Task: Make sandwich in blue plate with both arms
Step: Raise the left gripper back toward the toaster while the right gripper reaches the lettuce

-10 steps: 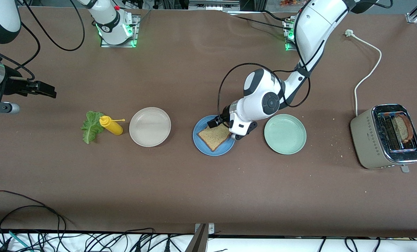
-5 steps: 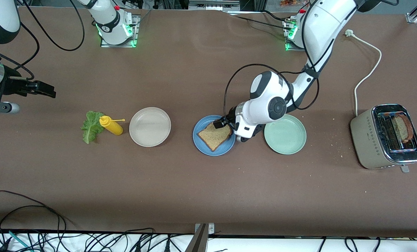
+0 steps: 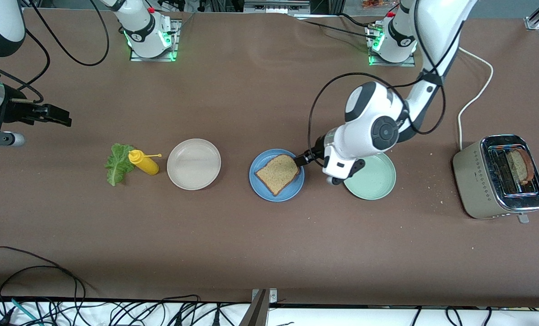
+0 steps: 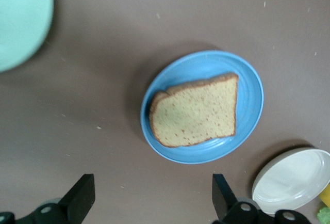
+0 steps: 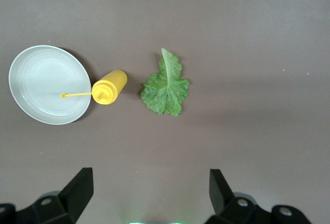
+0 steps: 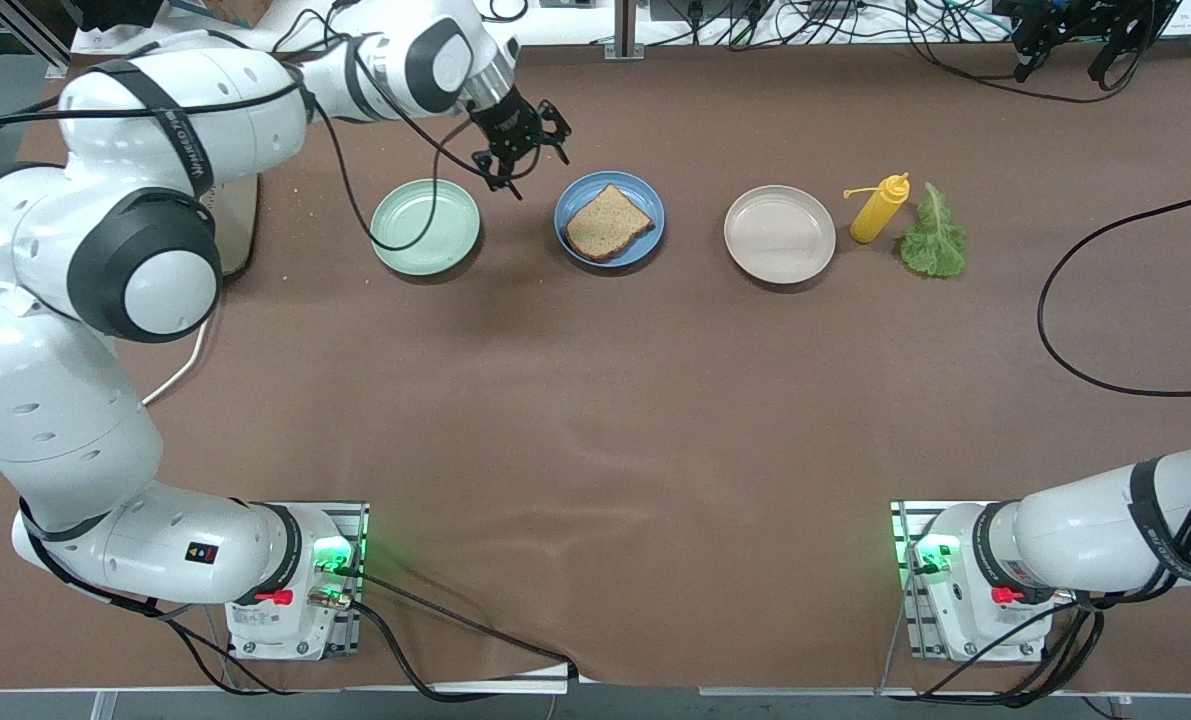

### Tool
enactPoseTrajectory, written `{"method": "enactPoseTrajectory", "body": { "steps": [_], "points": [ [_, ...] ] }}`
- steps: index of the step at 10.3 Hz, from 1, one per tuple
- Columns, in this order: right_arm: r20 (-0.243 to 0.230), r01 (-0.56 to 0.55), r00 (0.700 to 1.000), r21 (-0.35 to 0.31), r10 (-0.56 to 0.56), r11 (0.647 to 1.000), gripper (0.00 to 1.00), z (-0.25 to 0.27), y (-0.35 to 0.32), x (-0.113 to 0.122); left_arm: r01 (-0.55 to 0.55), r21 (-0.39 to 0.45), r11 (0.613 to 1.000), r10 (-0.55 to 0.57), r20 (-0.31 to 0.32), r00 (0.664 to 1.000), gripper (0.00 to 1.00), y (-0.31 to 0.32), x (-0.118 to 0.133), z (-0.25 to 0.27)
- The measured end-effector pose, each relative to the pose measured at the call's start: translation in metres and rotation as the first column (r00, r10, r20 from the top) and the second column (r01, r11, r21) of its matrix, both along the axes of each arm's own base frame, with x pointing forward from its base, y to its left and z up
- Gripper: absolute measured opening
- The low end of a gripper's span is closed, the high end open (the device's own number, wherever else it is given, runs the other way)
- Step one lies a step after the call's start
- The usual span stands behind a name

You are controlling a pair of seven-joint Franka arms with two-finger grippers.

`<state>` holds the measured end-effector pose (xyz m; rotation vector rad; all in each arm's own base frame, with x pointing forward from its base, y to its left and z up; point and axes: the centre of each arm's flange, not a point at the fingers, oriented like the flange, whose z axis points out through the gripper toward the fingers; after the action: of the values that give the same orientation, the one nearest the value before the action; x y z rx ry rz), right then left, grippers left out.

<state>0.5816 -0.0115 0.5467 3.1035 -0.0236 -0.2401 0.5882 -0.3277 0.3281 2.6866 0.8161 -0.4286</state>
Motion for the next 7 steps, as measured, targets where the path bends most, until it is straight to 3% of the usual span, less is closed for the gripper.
{"method": "enactPoseTrajectory", "body": {
  "steps": [4,7],
  "points": [
    [0.005,-0.069,0.998,0.008,0.069,0.998,1.00,-0.004,-0.017,0.004,0.071,0.195,0.978,-0.079,0.034,0.996,1.00,0.061,0.007,0.049],
    [0.024,-0.111,0.994,0.012,0.111,0.994,1.00,-0.021,-0.038,0.012,0.099,0.326,0.940,-0.120,0.044,0.992,1.00,0.110,0.011,0.086]
  ]
}}
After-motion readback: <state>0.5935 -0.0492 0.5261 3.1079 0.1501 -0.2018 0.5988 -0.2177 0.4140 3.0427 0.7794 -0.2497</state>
